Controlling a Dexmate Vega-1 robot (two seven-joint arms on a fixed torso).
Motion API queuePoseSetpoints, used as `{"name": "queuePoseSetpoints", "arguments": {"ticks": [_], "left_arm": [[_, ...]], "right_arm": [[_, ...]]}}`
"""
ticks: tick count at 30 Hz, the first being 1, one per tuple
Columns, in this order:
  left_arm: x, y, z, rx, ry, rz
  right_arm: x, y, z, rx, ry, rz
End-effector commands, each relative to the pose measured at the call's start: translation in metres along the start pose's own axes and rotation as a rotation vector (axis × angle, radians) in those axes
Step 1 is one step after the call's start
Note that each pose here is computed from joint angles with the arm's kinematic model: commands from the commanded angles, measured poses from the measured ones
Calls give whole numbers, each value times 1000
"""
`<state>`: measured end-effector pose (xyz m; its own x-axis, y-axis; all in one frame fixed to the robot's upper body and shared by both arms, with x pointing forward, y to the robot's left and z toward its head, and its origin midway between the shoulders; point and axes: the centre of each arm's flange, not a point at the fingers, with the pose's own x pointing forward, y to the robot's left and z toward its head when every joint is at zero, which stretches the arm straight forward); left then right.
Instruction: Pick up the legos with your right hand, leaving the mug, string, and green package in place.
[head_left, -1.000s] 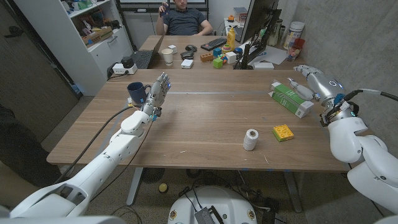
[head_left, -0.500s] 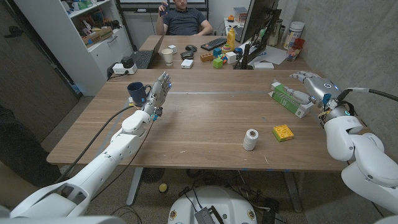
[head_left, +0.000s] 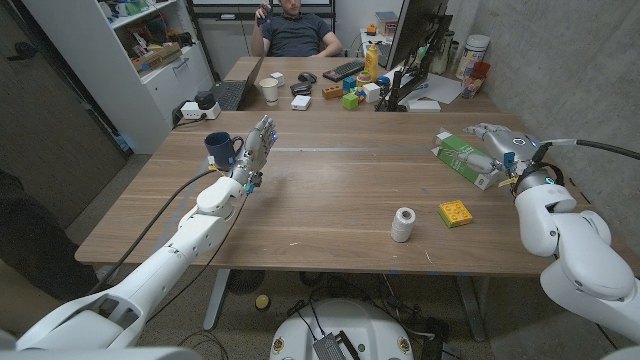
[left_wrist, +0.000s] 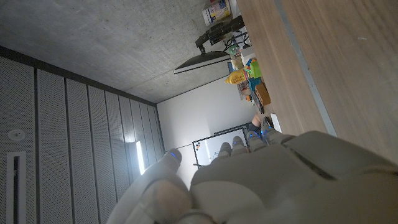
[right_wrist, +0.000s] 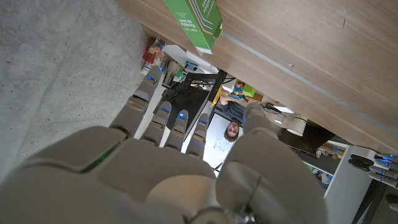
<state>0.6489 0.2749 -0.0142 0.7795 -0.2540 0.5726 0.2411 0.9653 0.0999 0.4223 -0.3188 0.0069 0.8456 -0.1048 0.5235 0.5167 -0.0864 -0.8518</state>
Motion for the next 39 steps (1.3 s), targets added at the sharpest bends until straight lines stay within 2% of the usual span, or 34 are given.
{"name": "queuePoseSetpoints", "arguments": {"ticks": [1,5,19,33,39], "left_arm": [[0,0,0,0,2,-4],[0,0,-1,1,3,-5],[0,0,-1,3,7,-4],[3,-3,-3,1,17,-11],[5,-4,-4,2,18,-14]], "right_arm": [[-1,5,9,-38,-2,111],[0,8,13,-43,-17,144],[1,17,22,-78,-24,184],[9,31,22,-86,-31,285],[11,33,23,-94,-31,316]]}}
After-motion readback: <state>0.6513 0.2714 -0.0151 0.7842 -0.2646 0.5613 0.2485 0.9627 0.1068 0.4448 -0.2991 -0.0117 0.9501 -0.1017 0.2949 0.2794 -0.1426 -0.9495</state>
